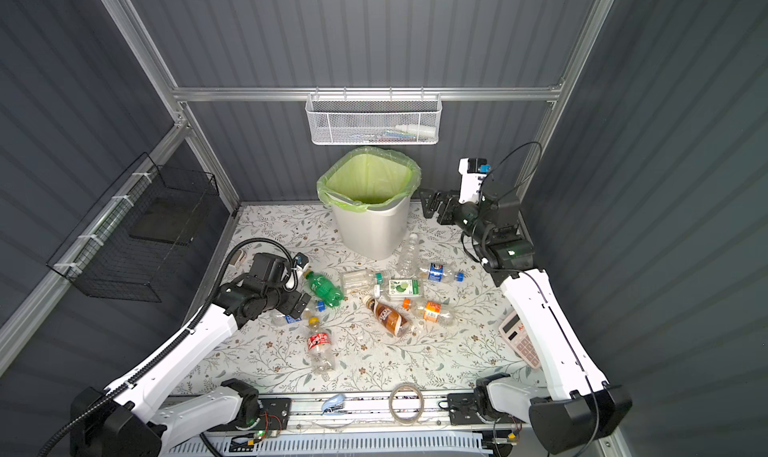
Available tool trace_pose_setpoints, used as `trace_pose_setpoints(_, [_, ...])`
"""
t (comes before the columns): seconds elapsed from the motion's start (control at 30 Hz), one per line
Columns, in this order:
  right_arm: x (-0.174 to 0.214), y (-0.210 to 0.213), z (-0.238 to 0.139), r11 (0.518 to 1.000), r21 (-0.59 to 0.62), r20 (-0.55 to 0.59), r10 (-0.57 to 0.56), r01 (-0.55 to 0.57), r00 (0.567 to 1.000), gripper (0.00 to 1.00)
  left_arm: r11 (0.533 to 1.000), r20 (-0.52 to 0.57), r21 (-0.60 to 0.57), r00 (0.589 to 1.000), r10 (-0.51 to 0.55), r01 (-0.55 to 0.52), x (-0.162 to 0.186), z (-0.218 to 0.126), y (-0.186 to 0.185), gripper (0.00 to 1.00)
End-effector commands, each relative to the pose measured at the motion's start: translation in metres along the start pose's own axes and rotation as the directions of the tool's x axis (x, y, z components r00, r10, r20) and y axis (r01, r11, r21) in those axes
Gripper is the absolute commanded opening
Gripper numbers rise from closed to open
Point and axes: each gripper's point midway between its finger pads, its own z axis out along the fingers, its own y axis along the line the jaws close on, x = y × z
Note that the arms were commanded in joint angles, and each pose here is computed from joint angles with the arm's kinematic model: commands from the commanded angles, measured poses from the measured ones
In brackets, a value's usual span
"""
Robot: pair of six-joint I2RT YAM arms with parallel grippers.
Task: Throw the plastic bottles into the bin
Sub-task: 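Carry the orange bottle over the bin and release while left gripper lowers to bottles, then grasp the blue-capped clear bottle with the left gripper while the right arm withdraws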
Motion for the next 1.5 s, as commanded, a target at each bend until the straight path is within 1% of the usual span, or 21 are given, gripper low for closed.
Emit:
trace_pose_setpoints(0.0, [0.013,-0.003,-0.006,0.999,-0.03,-0.013,0.037,-0.037,0.999,0.99,0.989,-0.052,0.082,0.991,0.126,-0.121,0.01,-0.002,-0.011,1.0])
trace_pose_setpoints(0.07, [0.023,-0.009,-0.009,0.999,-0.019,-0.027,0.045,-0.045,0.999,0.99,0.982,-0.067,0.107,0.985,0.162,-0.154,0.016,-0.001,-0.016,1.0])
trace_pose_setpoints(0.17, [0.035,-0.02,-0.017,0.998,0.001,-0.021,0.069,-0.069,0.997,0.99,0.976,-0.127,0.084,0.97,0.209,-0.199,0.026,0.003,-0.009,1.0])
trace_pose_setpoints(0.2, [0.042,-0.018,-0.018,0.996,-0.025,-0.035,0.083,-0.084,0.996,0.99,0.975,-0.14,0.079,0.966,0.219,-0.209,0.027,0.004,-0.008,1.0])
trace_pose_setpoints(0.3, [0.054,-0.027,-0.018,0.993,-0.029,-0.053,0.117,-0.118,0.992,0.99,0.965,-0.161,0.102,0.953,0.255,-0.241,0.031,0.003,-0.009,1.0])
trace_pose_setpoints(0.37, [0.059,-0.032,-0.017,0.991,-0.021,-0.057,0.127,-0.129,0.99,0.99,0.951,-0.198,0.121,0.932,0.305,-0.285,0.042,0.008,-0.011,1.0])
trace_pose_setpoints(0.47, [0.064,-0.037,-0.017,0.989,-0.022,-0.056,0.147,-0.148,0.988,0.99,0.937,-0.251,0.139,0.904,0.346,-0.32,0.052,0.013,-0.01,1.0])
trace_pose_setpoints(0.6, [0.07,-0.043,-0.013,0.986,-0.022,-0.06,0.164,-0.165,0.985,0.99,0.931,-0.267,0.167,0.894,0.358,-0.323,0.053,0.021,-0.013,0.99])
trace_pose_setpoints(0.73, [0.079,-0.046,-0.007,0.981,-0.028,-0.077,0.19,-0.193,0.979,0.99,0.917,-0.323,0.168,0.859,0.397,-0.361,0.063,0.034,-0.01,0.98])
trace_pose_setpoints(0.83, [0.084,-0.048,-0.006,0.978,-0.028,-0.085,0.205,-0.208,0.975,0.99,0.914,-0.348,0.138,0.845,0.405,-0.382,0.066,0.044,-0.004,0.97])
trace_pose_setpoints(0.93, [0.087,-0.051,-0.006,0.978,-0.019,-0.087,0.204,-0.207,0.975,0.99,0.907,-0.379,0.1,0.828,0.414,-0.408,0.068,0.052,0.005,0.94])
trace_pose_setpoints(1.0, [0.09,-0.054,-0.006,0.98,-0.003,-0.095,0.2,-0.201,0.975,0.99,0.907,-0.386,0.092,0.825,0.412,-0.41,0.067,0.057,0.007,0.91])
trace_pose_setpoints(1.23, [0.096,-0.061,-0.01,0.978,0.017,-0.099,0.209,-0.208,0.973,0.99,0.905,-0.386,0.118,0.821,0.42,-0.408,0.075,0.073,-0.001,0.86])
trace_pose_setpoints(1.33, [0.099,-0.066,-0.01,0.976,0.035,-0.096,0.217,-0.214,0.972,0.99,0.905,-0.392,0.12,0.818,0.421,-0.409,0.077,0.076,-0.001,0.81])
trace_pose_setpoints(1.47, [0.101,-0.072,-0.01,0.972,0.048,-0.09,0.233,-0.229,0.968,0.99,0.904,-0.414,0.13,0.806,0.423,-0.407,0.08,0.078,-0.001,0.72])
